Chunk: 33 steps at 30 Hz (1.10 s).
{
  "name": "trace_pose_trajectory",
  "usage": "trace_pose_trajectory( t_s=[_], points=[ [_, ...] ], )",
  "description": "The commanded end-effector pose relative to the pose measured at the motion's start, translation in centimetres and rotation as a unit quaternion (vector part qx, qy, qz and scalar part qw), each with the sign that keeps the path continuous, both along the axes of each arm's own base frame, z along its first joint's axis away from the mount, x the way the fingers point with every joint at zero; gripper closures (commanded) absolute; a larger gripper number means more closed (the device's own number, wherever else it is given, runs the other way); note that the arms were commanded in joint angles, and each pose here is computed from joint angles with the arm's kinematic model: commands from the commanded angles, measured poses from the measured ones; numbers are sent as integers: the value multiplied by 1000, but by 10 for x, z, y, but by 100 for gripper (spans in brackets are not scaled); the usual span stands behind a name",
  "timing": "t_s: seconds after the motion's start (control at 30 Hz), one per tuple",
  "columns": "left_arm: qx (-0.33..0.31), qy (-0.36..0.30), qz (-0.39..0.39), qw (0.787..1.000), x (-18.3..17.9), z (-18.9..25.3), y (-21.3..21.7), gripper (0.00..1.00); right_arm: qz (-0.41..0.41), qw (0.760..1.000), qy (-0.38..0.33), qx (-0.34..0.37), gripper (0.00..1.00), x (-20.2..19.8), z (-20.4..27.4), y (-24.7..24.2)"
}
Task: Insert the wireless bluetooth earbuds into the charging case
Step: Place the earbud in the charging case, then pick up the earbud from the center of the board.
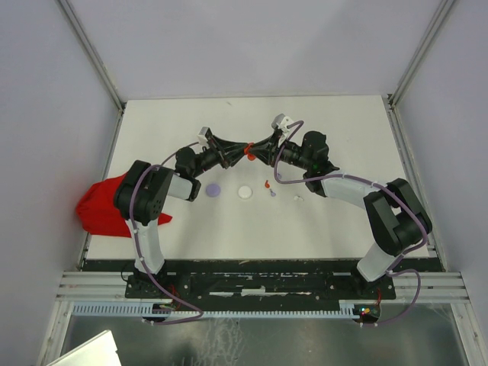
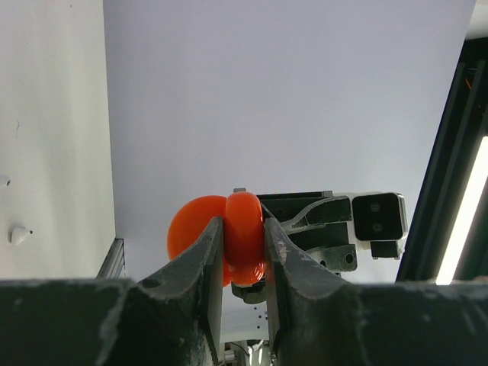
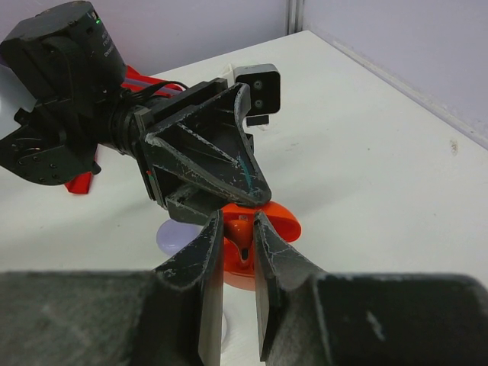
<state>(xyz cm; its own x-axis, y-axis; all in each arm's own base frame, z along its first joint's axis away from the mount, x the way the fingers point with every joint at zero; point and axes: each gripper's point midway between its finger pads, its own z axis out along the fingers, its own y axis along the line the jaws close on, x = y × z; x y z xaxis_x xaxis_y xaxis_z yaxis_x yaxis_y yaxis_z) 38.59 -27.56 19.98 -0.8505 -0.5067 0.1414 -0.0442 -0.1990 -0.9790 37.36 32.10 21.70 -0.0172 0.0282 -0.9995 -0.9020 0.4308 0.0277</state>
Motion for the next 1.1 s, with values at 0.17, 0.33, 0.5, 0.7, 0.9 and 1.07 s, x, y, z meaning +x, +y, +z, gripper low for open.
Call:
trace_pose_trajectory(
  t_s=[0.17,0.33,0.5,0.7,0.9,1.07],
  points=[
    [-42,-24,-11,999,0,26,-1,97,11,1000,-21,4,87,-4,8,3],
    [-41,-21,-9,999,2,22,-2,97,16,999,-32,17,67,-9,17,2],
    [-42,-20,-7,999,3,20,-1,97,13,999,-34,16,58,-9,23,0],
    [-42,-20,-6,999,3,20,-1,97,-7,998,-40,44,36,-7,34,-4],
    [-38,-15,11,999,6,12,8,97,-116,988,20,97,18,16,54,-38],
    [-29,-17,48,998,12,7,34,97,-264,952,150,29,16,36,27,-84]
  ],
)
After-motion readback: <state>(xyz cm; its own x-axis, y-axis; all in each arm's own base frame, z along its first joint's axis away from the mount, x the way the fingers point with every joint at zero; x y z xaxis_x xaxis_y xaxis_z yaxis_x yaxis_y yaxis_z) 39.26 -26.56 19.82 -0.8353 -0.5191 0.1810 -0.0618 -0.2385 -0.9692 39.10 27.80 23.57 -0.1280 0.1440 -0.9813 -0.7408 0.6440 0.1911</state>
